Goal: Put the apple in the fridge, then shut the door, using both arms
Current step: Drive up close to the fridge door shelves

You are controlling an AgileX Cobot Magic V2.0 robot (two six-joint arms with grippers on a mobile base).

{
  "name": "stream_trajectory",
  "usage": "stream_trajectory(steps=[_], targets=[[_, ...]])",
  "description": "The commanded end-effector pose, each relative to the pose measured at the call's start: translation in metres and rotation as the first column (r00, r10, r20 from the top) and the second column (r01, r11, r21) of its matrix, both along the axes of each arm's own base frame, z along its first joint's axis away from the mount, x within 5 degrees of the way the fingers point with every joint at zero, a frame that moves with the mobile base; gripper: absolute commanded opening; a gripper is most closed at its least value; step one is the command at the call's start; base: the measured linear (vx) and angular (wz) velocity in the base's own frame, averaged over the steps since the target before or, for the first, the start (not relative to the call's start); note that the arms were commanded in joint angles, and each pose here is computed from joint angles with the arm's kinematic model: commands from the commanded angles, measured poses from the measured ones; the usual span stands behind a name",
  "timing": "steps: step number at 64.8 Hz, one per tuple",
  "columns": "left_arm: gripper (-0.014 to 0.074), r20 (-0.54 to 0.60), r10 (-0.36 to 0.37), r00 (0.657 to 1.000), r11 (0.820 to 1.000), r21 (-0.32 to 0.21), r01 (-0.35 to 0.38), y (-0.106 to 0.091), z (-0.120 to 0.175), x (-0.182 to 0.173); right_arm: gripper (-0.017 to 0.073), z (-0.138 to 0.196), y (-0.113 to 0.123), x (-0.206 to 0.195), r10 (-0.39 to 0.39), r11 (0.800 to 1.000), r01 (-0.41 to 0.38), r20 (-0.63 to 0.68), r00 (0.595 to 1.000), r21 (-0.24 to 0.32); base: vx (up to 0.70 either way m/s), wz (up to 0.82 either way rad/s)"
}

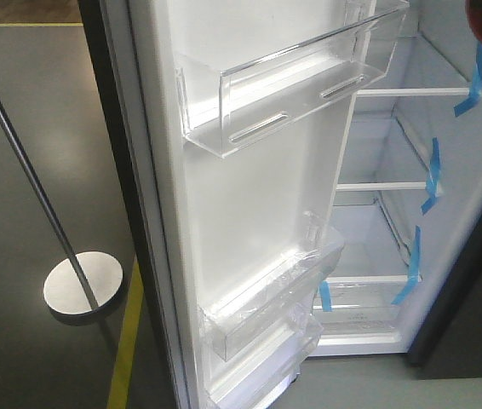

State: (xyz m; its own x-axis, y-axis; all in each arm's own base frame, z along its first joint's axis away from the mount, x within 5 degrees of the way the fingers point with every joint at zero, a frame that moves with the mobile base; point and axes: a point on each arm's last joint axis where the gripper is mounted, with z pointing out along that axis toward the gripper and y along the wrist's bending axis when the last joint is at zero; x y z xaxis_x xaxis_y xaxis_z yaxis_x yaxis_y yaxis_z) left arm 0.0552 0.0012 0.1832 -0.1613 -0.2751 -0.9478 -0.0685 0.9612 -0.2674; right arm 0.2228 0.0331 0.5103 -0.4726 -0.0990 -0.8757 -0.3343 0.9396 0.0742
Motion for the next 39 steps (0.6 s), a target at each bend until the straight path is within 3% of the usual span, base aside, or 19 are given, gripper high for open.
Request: stream_trajectory(steps=[1,39], targets=[[-0.0006,0.106,0.000,0.994,1.000,-0.006,0.001,-0.0001,0.0132,-0.0008,0.0101,0.0182,0.0001,-0.0074,-0.010,1.000,0.007,0.117,0.993,0.026,0.03,0.00],[-0.0006,0.106,0.000,0.994,1.000,-0.006,0.001,-0.0001,0.0132,-0.0008,0.0101,0.0182,0.0001,-0.0074,-0.010,1.000,0.007,0.117,0.993,0.026,0.02,0.00]])
